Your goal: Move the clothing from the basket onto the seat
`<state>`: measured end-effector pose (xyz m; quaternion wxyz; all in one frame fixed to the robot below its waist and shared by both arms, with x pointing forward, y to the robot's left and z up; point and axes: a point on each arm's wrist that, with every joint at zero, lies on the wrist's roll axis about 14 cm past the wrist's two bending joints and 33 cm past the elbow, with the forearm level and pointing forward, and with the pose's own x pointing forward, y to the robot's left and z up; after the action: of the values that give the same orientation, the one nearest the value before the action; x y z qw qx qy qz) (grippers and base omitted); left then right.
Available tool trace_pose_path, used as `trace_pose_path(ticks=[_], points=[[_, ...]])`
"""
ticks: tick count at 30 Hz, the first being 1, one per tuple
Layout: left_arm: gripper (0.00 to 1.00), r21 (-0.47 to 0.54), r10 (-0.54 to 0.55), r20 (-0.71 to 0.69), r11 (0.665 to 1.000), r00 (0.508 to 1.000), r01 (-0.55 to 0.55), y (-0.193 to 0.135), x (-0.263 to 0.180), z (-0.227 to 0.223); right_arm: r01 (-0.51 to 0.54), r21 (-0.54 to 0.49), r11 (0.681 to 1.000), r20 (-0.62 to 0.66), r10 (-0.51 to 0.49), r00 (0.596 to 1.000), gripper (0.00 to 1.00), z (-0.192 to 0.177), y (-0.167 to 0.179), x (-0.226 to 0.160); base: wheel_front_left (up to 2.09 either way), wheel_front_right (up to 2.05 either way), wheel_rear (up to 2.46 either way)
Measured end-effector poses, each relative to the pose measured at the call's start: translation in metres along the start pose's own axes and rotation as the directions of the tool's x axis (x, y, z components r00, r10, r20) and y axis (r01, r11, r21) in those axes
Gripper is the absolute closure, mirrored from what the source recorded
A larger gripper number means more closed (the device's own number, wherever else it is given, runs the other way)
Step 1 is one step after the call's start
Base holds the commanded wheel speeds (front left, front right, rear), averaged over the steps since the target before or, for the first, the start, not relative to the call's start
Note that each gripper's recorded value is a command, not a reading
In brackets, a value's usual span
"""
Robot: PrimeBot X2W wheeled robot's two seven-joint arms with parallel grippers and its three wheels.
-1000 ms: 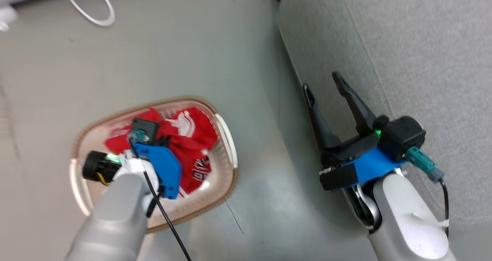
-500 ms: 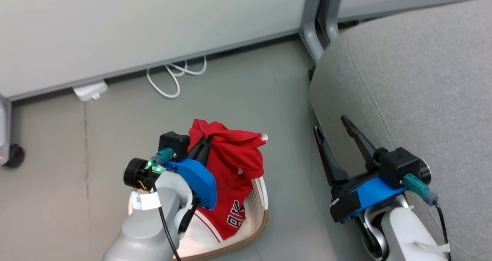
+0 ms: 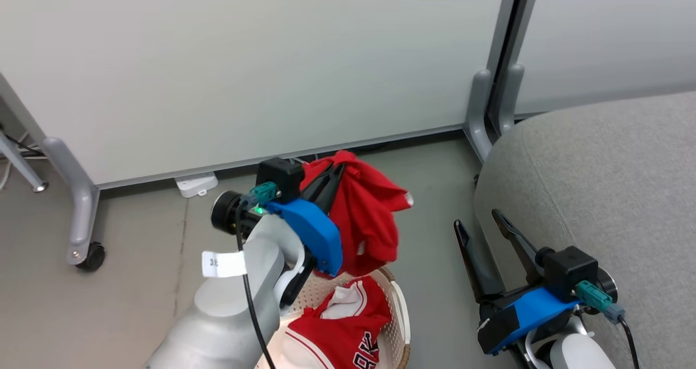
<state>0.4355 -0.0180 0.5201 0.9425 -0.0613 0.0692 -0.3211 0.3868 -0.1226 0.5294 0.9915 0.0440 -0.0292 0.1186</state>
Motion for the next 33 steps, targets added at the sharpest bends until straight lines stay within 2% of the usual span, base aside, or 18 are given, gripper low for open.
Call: trace_pose_path(ticks=[10,24,33], points=[[1.00,0.035,-0.075,0.049,0.997,0.996,0.073,-0.026,0.002,0.040,-0.031,0.012,0.999,0.007,0.031,0.999,0.00,0.003,0.013,-0.005,0.00,0.00,0.00],[1.00,0.010,-0.122,0.034,0.993,0.992,0.121,-0.045,0.004,0.037,-0.055,0.058,0.997,-0.035,0.057,0.998,0.00,-0.009,0.023,-0.008,0.00,0.00,0.00],[1.00,0.003,-0.180,0.017,0.984,0.984,0.180,-0.066,0.004,0.030,-0.092,0.017,0.996,-0.057,0.093,0.994,0.00,-0.007,0.029,0.012,0.00,0.00,0.00]])
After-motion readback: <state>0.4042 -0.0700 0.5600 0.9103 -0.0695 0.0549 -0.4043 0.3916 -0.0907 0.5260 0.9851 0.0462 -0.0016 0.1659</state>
